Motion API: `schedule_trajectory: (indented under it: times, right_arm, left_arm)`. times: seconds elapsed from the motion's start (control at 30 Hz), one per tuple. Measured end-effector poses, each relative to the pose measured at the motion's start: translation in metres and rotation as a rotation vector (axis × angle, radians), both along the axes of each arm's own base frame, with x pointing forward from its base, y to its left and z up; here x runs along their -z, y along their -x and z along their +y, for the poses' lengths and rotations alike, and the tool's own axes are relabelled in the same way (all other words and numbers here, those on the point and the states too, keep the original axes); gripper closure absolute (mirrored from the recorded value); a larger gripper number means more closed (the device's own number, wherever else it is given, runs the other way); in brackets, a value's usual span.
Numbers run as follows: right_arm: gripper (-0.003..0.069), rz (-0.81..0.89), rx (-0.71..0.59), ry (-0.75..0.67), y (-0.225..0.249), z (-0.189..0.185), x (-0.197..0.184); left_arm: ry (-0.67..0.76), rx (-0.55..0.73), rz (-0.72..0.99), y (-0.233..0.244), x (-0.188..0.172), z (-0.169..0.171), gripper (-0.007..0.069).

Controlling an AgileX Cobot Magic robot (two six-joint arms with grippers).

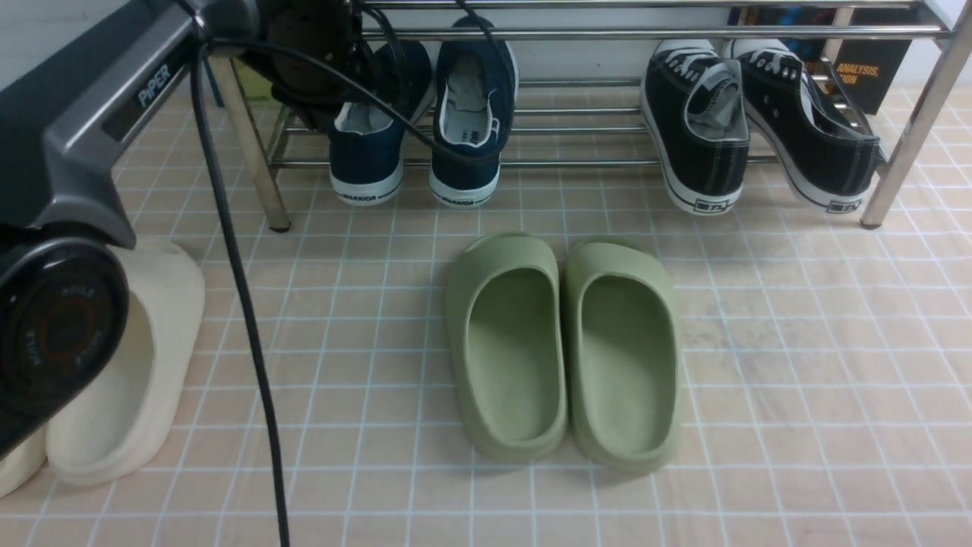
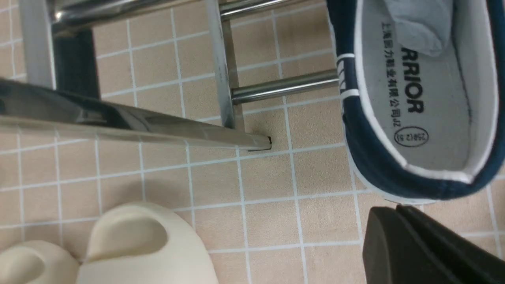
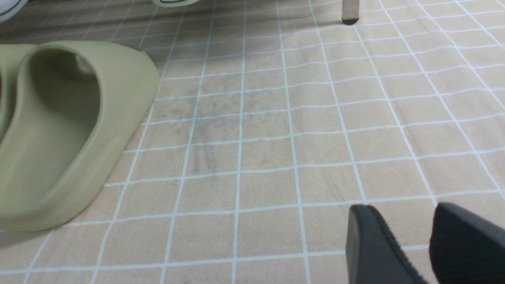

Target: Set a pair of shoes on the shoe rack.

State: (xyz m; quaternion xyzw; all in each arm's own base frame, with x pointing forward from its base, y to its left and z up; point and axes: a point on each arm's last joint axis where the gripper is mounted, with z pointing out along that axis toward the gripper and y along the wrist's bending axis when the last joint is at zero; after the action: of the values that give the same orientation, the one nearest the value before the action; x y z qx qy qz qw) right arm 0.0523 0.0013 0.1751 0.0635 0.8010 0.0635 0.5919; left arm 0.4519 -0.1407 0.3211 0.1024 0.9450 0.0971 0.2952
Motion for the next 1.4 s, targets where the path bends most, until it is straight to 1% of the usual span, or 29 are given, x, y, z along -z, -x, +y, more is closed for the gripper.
schedule_trajectory:
  times: [0.1, 0.23, 0.37, 0.43, 0.5, 0.63, 0.8, 0.83, 0.93, 1.07, 1.2, 1.23, 1.27, 1.3, 1.4]
  right_arm:
    - [0.0420, 0.000, 0.000, 0.000, 0.000, 0.000, 0.000]
    - [0.0420, 0.000, 0.000, 0.000, 0.000, 0.000, 0.000]
    - [0.0420, 0.000, 0.000, 0.000, 0.000, 0.000, 0.000]
    - [0.0420, 0.000, 0.000, 0.000, 0.000, 0.000, 0.000]
    - [0.0420, 0.000, 0.000, 0.000, 0.000, 0.000, 0.000]
    - [0.0420, 0.000, 0.000, 0.000, 0.000, 0.000, 0.000]
    - [0.0420, 0.000, 0.000, 0.000, 0.000, 0.000, 0.000]
    - [0.0420, 0.000, 0.000, 0.000, 0.000, 0.000, 0.000]
    - [0.0420, 0.000, 0.000, 0.000, 0.000, 0.000, 0.000]
    - [0.0420, 0.000, 0.000, 0.000, 0.000, 0.000, 0.000]
    - [0.0420, 0.000, 0.000, 0.000, 0.000, 0.000, 0.000]
    - [0.0420, 0.000, 0.000, 0.000, 0.000, 0.000, 0.000]
    - [0.0420, 0.000, 0.000, 0.000, 0.000, 0.000, 0.000]
    - [0.0420, 0.000, 0.000, 0.000, 0.000, 0.000, 0.000]
    - [0.0420, 0.000, 0.000, 0.000, 0.000, 0.000, 0.000]
  left_arm:
    - [0.068, 0.000, -0.015, 0.001, 0.004, 0.007, 0.0587]
    - [0.165, 0.030, -0.087, 0.016, 0.002, 0.014, 0.0586]
    - [0.244, 0.071, -0.227, 0.050, -0.007, 0.023, 0.0585]
    - [0.271, 0.094, -0.281, 0.066, -0.006, 0.026, 0.0585]
    - [0.298, 0.133, -0.373, 0.091, -0.011, 0.032, 0.0585]
    - [0.308, 0.221, -0.581, 0.150, -0.040, 0.049, 0.0585]
    - [0.245, 0.306, -0.806, 0.232, -0.075, 0.075, 0.0585]
    - [0.233, 0.313, -0.816, 0.237, -0.075, 0.077, 0.0585]
    - [0.207, 0.338, -0.936, 0.281, -0.087, 0.091, 0.0585]
    - [0.219, 0.337, -1.109, 0.345, -0.097, 0.111, 0.0585]
    - [0.232, 0.316, -1.244, 0.402, -0.087, 0.132, 0.0585]
    - [0.232, 0.314, -1.248, 0.405, -0.086, 0.132, 0.0585]
    - [0.242, 0.295, -1.259, 0.421, -0.069, 0.139, 0.0585]
    - [0.246, 0.286, -1.265, 0.427, -0.062, 0.142, 0.0585]
    - [0.262, 0.253, -1.216, 0.432, -0.028, 0.146, 0.0585]
